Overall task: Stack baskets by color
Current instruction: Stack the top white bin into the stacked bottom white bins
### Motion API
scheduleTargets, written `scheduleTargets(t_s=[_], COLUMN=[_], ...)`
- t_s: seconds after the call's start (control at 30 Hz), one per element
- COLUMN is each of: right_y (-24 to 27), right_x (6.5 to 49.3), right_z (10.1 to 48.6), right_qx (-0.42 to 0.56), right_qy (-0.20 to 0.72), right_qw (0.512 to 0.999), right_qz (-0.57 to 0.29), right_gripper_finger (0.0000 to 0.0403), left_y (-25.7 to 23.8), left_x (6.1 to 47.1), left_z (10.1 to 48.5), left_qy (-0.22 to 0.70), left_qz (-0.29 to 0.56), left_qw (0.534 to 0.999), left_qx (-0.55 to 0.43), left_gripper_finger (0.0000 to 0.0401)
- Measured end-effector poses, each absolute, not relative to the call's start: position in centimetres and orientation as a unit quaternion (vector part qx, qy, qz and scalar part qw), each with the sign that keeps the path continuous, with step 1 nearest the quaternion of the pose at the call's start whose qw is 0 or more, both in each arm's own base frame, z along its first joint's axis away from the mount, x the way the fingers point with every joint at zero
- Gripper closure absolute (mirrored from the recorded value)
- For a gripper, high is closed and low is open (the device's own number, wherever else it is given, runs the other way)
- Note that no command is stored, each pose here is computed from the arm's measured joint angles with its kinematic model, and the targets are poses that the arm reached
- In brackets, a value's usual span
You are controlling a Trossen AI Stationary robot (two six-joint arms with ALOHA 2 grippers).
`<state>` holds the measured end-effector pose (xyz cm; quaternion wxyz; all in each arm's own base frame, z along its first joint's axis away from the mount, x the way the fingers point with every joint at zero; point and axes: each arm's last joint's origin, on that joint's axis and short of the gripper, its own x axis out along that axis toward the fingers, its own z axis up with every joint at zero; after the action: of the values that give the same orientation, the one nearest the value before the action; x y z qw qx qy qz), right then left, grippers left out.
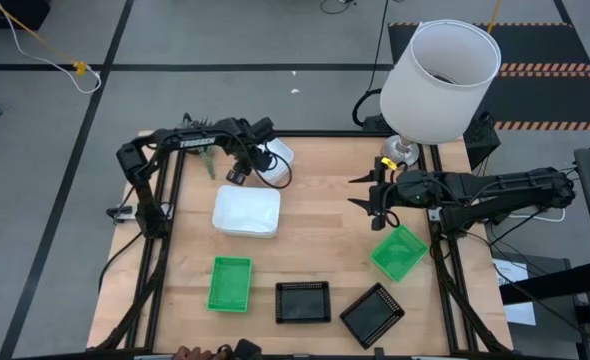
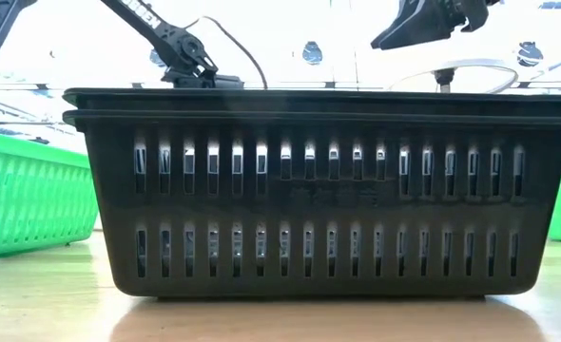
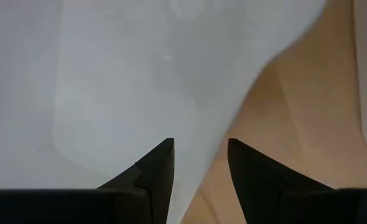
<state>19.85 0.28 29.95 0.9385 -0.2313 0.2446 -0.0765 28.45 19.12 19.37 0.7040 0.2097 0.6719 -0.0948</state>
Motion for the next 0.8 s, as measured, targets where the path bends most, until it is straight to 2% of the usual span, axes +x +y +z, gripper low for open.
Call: scheduleTargets(t_s=[0.63,0.7,0.8], right_y=[0.3,0.3,0.3], right_x=[19.8,19.8,19.8], right_z=[29.9,29.9,29.9], right_qx=[-0.227,-0.227,-0.227], right_qy=[0.249,0.249,0.249], right_qw=[0.938,0.938,0.938], right_qz=[-0.077,-0.077,-0.077], right_gripper_finger=[0.0195,0.0195,0.0195], left_y=[19.7,19.7,19.7], left_x=[28.8,28.7,28.7], left_z=[18.4,18.2,18.4], left_qy=[0.67,0.674,0.671], left_qz=[-0.084,-0.087,-0.086], left_qw=[0.709,0.706,0.708], left_qx=[0.205,0.201,0.203], left_gripper_finger=[0.025,0.026,0.0296])
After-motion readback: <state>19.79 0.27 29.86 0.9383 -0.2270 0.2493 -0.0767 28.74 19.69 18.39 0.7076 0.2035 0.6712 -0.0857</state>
